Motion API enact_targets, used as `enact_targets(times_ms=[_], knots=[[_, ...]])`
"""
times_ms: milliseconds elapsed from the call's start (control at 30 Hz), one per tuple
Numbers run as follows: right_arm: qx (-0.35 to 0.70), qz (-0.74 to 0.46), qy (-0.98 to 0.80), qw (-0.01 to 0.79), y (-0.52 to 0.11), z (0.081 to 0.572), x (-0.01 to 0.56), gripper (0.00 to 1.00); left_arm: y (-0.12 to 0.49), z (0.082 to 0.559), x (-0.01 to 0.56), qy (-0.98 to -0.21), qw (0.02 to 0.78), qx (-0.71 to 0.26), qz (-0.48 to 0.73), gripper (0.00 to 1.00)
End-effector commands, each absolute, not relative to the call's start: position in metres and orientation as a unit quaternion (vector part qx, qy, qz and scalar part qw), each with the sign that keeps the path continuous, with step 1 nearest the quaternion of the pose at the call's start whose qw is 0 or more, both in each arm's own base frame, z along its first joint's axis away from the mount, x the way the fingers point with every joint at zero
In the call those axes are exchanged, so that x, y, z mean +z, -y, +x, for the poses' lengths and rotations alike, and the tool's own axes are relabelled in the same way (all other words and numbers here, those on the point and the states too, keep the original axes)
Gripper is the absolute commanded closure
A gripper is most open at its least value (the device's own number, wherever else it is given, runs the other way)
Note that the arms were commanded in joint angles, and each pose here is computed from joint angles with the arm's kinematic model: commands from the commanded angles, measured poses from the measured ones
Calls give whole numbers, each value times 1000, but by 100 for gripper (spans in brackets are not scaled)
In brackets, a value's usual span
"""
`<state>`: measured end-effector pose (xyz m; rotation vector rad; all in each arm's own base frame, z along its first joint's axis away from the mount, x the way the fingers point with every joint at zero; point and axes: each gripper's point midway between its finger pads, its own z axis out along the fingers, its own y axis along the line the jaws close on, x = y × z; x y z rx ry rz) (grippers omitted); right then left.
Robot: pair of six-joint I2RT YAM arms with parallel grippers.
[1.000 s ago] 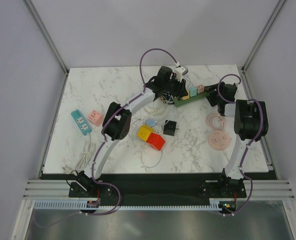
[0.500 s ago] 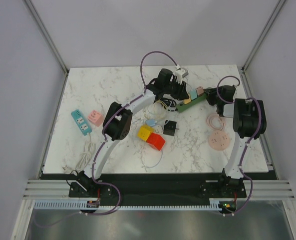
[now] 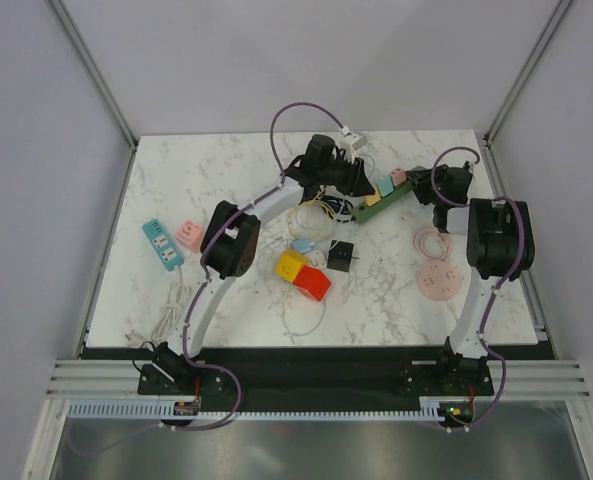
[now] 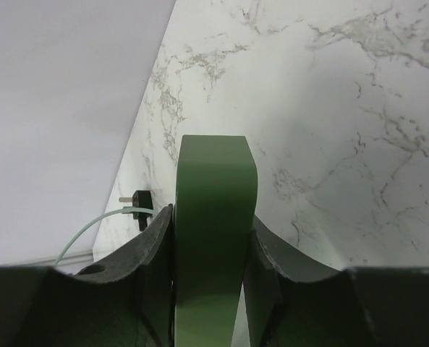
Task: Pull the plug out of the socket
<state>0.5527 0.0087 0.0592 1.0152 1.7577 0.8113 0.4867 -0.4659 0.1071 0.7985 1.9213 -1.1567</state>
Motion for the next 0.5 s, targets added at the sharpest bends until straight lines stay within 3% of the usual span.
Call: enact_targets(times_ms=[0,167,467], knots=[[343,366,-729,465,-13,543,41,100,450,512,230,-673,503,-443,313,98],[363,361,-714,478,-10,542,46,100,432,520,223,-682,550,-344,338,98],[304,388,-730,473,6,535,35,100,434,494,256,-630,596,-372,331,98]])
